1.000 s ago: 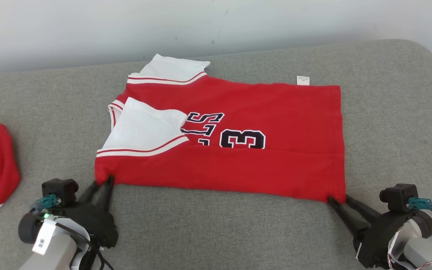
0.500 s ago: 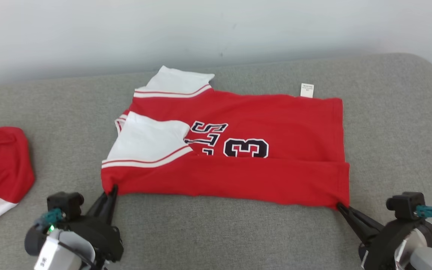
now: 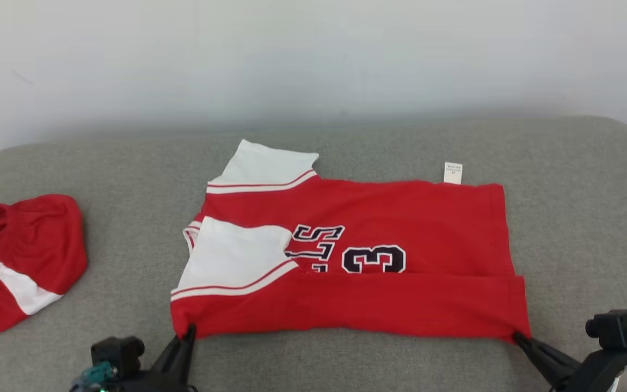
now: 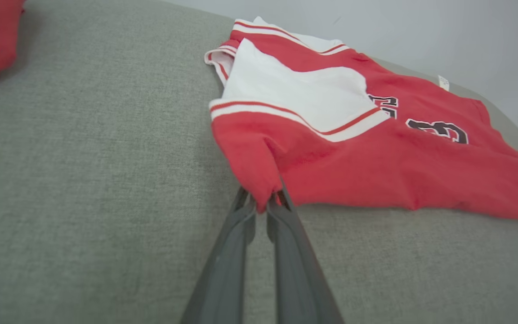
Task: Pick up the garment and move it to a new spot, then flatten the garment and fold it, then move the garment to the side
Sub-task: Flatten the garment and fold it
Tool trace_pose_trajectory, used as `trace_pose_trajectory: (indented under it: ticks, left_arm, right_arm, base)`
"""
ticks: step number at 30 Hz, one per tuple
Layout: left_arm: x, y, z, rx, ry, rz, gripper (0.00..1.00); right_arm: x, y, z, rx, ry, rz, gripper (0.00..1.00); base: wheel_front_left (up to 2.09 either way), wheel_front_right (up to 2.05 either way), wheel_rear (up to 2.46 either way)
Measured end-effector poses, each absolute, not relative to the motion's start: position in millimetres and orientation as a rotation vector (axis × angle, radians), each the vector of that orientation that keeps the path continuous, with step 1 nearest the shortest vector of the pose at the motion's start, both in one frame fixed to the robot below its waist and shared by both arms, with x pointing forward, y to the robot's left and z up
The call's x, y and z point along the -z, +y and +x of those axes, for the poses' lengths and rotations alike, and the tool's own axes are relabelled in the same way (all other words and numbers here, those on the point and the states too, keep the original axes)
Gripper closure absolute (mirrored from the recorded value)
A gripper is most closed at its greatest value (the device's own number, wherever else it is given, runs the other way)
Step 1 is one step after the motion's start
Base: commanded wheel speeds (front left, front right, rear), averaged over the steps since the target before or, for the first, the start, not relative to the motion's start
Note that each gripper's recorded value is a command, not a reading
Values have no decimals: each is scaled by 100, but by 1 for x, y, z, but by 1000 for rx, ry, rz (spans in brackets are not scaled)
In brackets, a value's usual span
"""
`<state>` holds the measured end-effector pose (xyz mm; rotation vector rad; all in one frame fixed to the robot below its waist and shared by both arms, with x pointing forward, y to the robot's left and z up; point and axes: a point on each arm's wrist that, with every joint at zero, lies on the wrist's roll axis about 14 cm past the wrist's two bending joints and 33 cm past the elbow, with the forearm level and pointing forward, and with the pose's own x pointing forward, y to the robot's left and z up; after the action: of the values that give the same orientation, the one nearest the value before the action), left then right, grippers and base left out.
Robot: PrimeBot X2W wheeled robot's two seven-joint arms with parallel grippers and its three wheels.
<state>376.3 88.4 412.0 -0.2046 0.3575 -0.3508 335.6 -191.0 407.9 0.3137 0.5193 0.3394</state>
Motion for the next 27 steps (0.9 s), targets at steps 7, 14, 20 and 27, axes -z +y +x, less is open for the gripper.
trace_pose_trajectory:
  ticks: [7,14,20,27]
  left_arm:
    - [-420,89,351,327,353,-245,100]
    - [-416,96,326,284,389,-279,100]
    - [-411,98,316,275,426,-296,100]
    - [-406,96,314,269,452,-310,100]
  right_arm:
    - [-410,-186,321,-366,556,327,100]
    - [-412,-190,310,-371,584,332,100]
    - [-407,-193,305,-365,615,339,100]
    - [-396,-195,303,-352,668,331,100]
  base:
    - [0,0,0]
    - [0,0,0]
    - [0,0,0]
    - [0,0,0]
